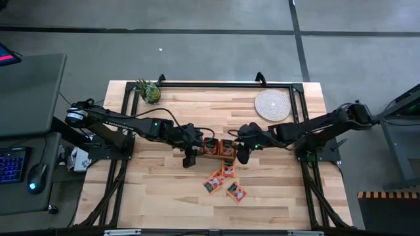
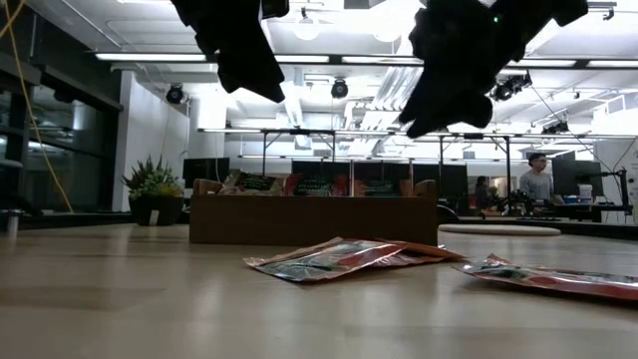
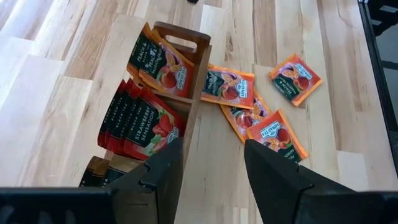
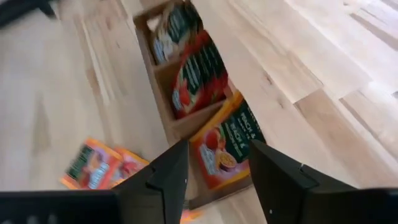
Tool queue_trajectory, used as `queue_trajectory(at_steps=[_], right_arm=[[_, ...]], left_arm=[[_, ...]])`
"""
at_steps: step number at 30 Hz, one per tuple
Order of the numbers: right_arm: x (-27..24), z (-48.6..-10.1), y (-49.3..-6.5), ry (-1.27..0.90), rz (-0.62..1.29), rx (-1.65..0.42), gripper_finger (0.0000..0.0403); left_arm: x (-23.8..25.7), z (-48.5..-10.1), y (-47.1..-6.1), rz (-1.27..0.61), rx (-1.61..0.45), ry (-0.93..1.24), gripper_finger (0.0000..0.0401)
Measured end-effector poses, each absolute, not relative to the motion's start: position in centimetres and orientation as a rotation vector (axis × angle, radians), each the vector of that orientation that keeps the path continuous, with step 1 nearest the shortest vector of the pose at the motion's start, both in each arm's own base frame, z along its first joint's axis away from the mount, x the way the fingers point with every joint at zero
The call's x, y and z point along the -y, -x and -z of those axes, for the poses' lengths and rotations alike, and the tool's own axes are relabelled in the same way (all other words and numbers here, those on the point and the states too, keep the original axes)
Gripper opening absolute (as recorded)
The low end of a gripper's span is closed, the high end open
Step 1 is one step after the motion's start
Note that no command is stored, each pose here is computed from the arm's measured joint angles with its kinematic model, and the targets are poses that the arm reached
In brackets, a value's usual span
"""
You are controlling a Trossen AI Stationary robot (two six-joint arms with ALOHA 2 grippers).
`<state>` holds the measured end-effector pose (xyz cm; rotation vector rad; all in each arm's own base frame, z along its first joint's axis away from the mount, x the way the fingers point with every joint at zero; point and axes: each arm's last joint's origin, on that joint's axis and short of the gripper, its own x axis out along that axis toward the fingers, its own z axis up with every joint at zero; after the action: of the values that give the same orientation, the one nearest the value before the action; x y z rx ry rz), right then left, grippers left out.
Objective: Pick & Place Tea
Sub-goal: Put the orange tea bag into the right section of the brown wooden organizer
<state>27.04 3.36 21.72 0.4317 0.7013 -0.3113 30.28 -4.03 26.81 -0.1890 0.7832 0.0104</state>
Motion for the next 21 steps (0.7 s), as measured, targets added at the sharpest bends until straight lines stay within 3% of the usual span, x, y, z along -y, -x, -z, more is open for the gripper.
queue_trajectory(at_steps=[11, 21], right_arm=[[-9.2, -21.9, -25.3, -0.557, 0.151, -0.768, 0.0165], [-13.2, -21.9, -23.5, -0.606, 0.137, -0.748, 0.0165]], left_arm=[[4.0, -26.8, -30.3, -0.007, -0.783, 0.187, 0.0167], [4.1, -26.8, -30.3, 0.032, -0.787, 0.165, 0.0167]])
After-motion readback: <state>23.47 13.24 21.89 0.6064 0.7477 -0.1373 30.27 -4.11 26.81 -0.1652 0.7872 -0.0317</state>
